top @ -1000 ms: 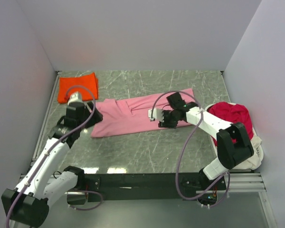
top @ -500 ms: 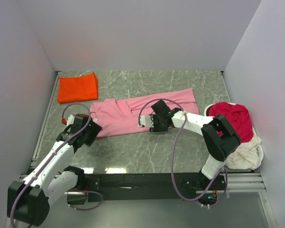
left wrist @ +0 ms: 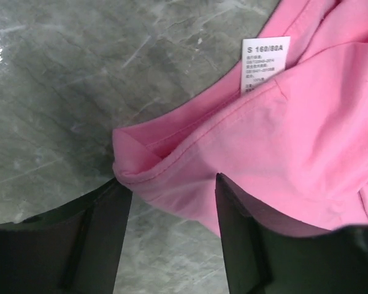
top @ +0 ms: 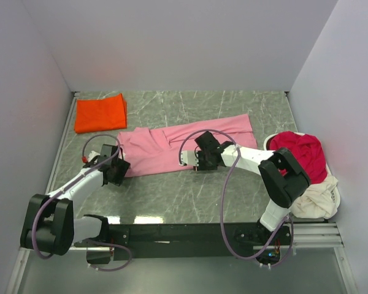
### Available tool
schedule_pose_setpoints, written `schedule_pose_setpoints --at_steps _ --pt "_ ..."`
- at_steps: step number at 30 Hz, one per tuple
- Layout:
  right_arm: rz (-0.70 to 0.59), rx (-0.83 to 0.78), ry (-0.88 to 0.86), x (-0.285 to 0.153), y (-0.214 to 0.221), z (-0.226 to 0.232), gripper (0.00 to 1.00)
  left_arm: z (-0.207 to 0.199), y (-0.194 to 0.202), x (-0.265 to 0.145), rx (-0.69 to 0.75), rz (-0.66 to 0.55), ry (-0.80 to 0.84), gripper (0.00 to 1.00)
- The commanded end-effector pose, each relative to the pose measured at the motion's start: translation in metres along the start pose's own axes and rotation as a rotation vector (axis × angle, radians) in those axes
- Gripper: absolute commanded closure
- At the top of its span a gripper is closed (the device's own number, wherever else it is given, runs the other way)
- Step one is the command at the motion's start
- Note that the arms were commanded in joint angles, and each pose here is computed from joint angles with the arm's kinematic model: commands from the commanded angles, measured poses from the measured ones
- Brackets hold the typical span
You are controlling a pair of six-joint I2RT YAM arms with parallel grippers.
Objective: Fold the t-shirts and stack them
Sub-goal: Fold the tshirt
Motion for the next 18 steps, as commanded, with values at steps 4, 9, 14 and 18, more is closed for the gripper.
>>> schedule_pose_setpoints --at_steps 4,9,14,18 --pt "0.036 0.011 -0.034 0.010 0.003 0.008 0.77 0.013 0.001 0.006 -0.063 -0.021 0.004 0.56" --pt "0.046 0.005 -0.062 0.009 0.009 0.015 1.00 0.032 -0.011 0.012 -0.083 -0.057 -0.032 0.85" --pt "0.053 -0.060 -0.164 0.000 0.017 0.042 1.00 0.046 -0.026 0.015 -0.104 -0.069 -0.051 0.90" --pt "0.051 -0.137 -0.231 -0.009 0.013 0.076 1.00 0.043 -0.042 0.011 -0.104 -0.091 -0.030 0.90"
Point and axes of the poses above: each gripper's point midway between its finger pads, its own x axis out along the fingers, its own z axis along the line the jaws close on, y = z × x, the point moved 6 cm from there along -x, back along the fingers, and after that the axes turned 12 degrees about x, right-handed, at the moved point
